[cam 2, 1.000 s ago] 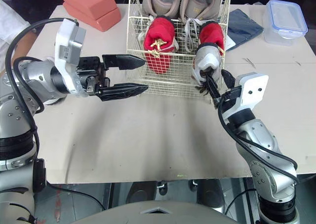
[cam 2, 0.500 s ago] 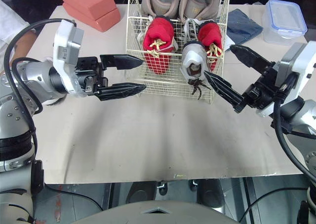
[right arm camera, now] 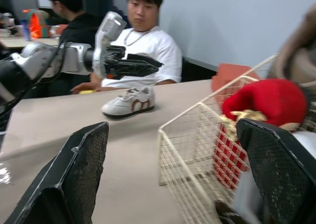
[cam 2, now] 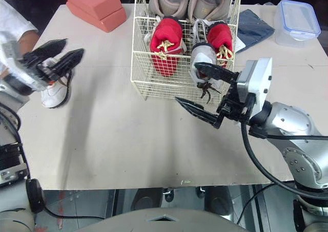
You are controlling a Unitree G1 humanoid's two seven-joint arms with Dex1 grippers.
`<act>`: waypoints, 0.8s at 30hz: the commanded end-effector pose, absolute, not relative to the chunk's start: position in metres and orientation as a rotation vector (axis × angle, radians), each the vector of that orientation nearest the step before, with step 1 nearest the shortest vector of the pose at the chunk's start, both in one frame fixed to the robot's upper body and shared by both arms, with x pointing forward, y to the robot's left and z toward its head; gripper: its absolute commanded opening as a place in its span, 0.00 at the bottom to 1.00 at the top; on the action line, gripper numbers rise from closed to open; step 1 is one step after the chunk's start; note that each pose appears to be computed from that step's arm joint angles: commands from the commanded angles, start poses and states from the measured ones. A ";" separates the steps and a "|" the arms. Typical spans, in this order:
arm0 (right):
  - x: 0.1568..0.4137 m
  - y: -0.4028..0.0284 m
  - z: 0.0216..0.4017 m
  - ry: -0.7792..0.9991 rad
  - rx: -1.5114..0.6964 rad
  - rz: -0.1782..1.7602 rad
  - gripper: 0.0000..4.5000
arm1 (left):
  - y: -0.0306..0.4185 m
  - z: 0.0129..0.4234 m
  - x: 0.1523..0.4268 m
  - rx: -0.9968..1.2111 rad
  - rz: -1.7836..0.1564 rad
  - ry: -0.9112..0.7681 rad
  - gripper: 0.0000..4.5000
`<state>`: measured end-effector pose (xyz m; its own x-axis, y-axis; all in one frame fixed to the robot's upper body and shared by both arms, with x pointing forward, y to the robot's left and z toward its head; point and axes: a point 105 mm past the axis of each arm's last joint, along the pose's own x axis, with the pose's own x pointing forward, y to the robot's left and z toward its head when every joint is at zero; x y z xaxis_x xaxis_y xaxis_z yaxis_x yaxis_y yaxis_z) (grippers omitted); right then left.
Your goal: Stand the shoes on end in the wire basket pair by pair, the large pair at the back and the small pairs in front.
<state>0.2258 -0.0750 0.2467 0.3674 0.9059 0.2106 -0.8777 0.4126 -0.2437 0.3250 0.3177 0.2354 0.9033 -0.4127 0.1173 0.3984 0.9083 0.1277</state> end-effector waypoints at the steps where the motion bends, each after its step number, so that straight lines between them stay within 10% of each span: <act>1: 0.221 -0.071 0.251 -0.386 -0.114 1.165 0.90 | 0.358 0.235 0.318 0.130 -0.291 -0.172 0.96; 24: 0.226 -0.073 0.238 -0.400 -0.142 1.096 0.90 | 0.436 0.194 0.339 -0.104 -0.003 0.023 0.96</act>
<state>0.2305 -0.0731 0.2309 0.4097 0.8868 0.2140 -0.8457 0.4572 -0.2755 0.3424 0.4300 0.1813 0.9993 -0.0107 -0.0345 0.0074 0.9956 -0.0932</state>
